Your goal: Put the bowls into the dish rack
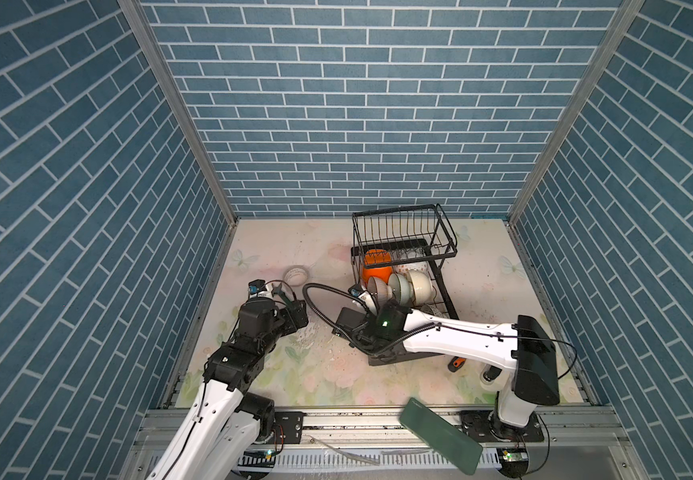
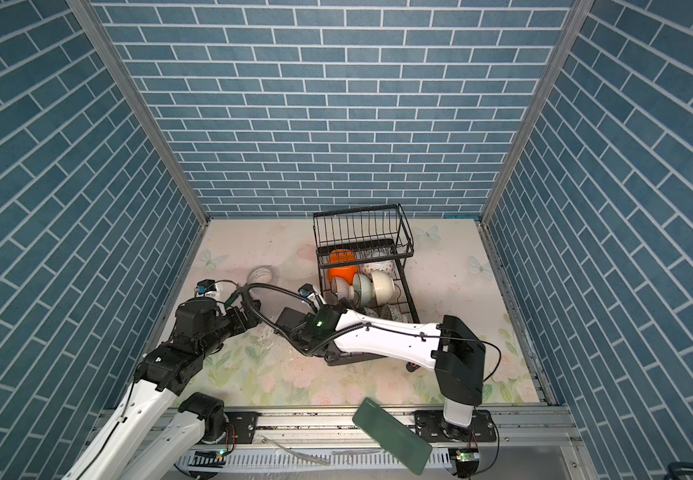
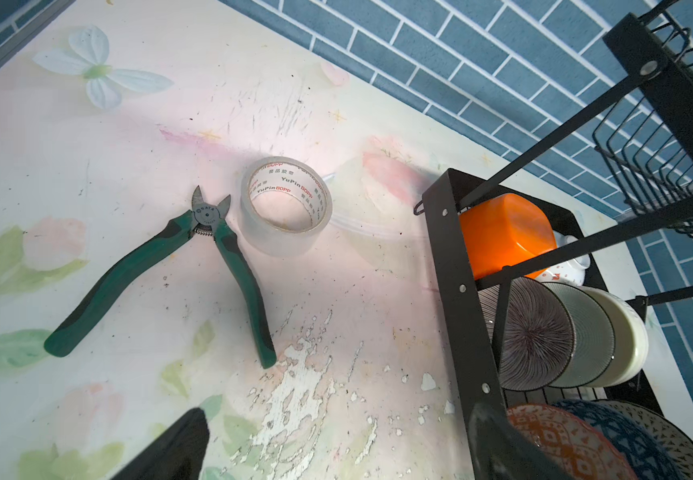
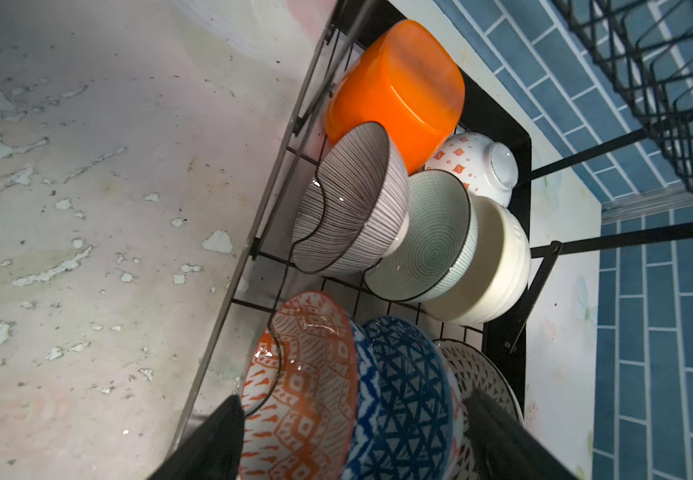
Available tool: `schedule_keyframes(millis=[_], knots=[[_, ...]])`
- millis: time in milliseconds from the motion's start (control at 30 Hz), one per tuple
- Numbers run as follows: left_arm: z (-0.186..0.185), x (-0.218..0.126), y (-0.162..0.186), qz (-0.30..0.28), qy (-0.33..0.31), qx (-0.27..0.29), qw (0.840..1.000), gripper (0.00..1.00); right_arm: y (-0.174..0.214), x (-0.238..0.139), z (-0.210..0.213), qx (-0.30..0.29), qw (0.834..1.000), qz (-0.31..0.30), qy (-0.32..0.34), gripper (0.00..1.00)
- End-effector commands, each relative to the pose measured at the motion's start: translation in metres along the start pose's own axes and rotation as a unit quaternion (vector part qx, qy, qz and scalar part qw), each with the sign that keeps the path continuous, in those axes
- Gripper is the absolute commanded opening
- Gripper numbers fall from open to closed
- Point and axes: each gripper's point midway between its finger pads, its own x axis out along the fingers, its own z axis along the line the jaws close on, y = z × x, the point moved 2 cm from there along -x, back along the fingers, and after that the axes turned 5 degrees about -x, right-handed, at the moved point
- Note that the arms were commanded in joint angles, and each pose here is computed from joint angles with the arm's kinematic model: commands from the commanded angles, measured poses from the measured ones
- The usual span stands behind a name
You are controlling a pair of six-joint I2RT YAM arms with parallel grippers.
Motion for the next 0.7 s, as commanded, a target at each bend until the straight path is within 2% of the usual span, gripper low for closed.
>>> schedule_keyframes(millis=[0, 133, 333, 367, 400, 433, 600, 667], knots=[[0.008, -0.001, -0.011, -0.011, -0.03, 0.01, 0.999, 1.0, 0.006, -0.002, -0.034, 0.065, 0.998, -0.008, -0.004, 0.84], [0.029, -0.004, -0.025, -0.023, -0.104, 0.023, 0.994, 1.0, 0.027, 0.002, -0.082, 0.12, 0.993, -0.001, 0.02, 0.84], [0.066, 0.01, -0.04, -0.027, -0.203, -0.001, 0.979, 1.0, 0.065, 0.013, -0.155, 0.187, 0.979, 0.024, 0.079, 0.85], [0.075, 0.013, -0.041, -0.026, -0.23, 0.004, 0.973, 1.0, 0.072, 0.017, -0.168, 0.202, 0.974, 0.028, 0.094, 0.87], [0.076, 0.013, -0.047, -0.03, -0.245, 0.008, 0.969, 1.0, 0.079, 0.021, -0.179, 0.215, 0.97, 0.033, 0.104, 0.98], [0.079, 0.015, -0.05, -0.028, -0.259, 0.018, 0.965, 1.0, 0.087, 0.027, -0.189, 0.229, 0.967, 0.041, 0.106, 0.99], [0.085, 0.038, -0.058, -0.038, -0.276, 0.071, 0.958, 1.0, 0.123, 0.063, -0.237, 0.305, 0.94, 0.068, 0.136, 0.99], [0.087, 0.05, -0.056, -0.042, -0.27, 0.095, 0.957, 1.0, 0.13, 0.077, -0.253, 0.316, 0.934, 0.059, 0.156, 0.99]])
